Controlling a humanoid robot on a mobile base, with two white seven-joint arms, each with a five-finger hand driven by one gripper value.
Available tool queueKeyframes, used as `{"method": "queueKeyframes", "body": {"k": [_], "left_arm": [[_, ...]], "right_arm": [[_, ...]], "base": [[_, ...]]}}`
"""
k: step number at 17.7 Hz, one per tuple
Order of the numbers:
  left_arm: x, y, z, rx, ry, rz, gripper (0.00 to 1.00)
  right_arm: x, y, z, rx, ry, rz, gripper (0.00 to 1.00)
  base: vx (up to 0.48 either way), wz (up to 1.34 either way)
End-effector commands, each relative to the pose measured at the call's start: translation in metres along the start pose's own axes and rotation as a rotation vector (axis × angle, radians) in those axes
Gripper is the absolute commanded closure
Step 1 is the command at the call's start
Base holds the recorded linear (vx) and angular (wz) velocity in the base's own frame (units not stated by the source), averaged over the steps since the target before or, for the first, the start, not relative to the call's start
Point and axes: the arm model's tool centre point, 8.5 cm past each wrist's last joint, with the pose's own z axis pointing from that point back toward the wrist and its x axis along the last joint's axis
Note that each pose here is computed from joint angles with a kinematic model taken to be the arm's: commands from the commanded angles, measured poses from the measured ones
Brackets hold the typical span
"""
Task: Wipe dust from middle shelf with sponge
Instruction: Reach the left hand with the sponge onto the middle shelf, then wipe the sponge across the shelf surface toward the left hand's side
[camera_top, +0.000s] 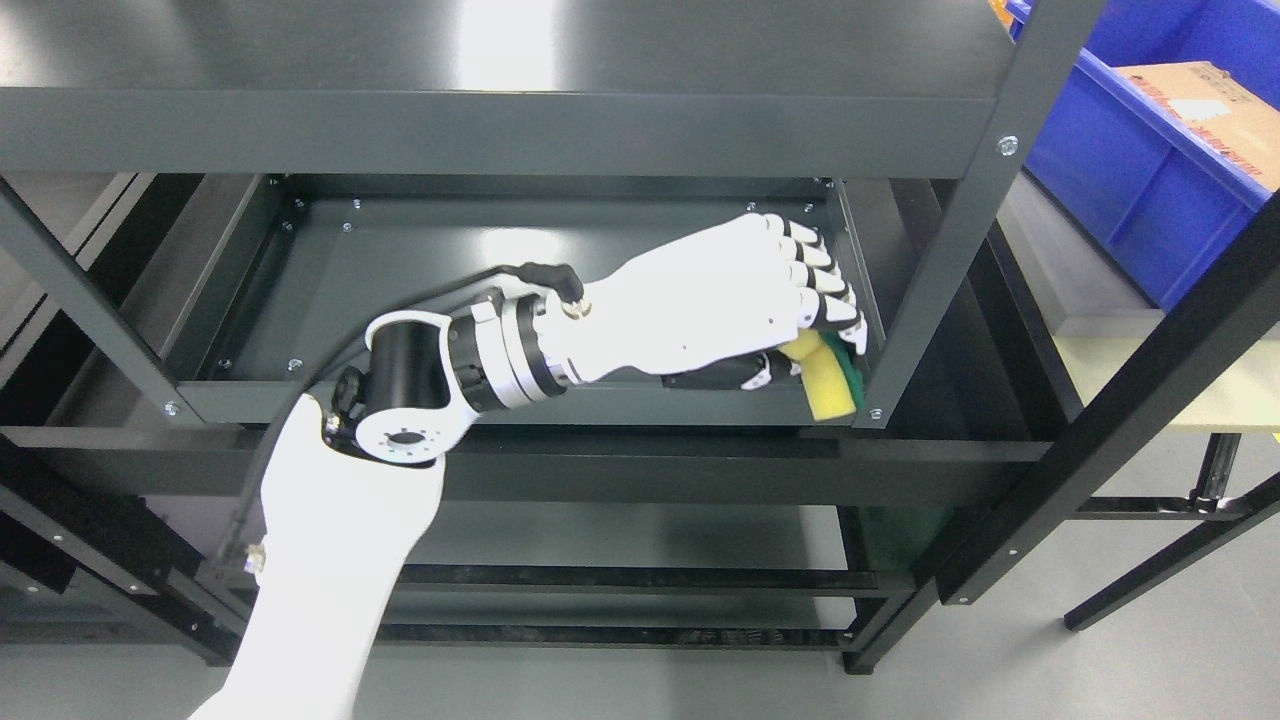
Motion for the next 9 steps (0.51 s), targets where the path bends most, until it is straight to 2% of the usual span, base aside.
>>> {"method": "queueKeyframes", "body": {"k": [1, 4, 9], "left_arm": [[-0.001, 0.063, 0.023, 0.109, 0.026, -0.143, 1.0], [-0.004, 0.066, 0.038, 0.135, 0.026, -0.116, 1.0], [-0.019, 0.084, 0.127, 0.114, 0.121, -0.096, 1.0]], "right_arm": [[0.009, -0.01, 0.0, -0.015, -0.022, -0.002, 0.0], [0.009, -0.01, 0.0, -0.015, -0.022, -0.002, 0.0], [0.009, -0.01, 0.0, -0.015, -0.022, -0.001, 0.0]], "base": [[0.0, 0.0], [0.0, 0.0], [0.0, 0.0]]}}
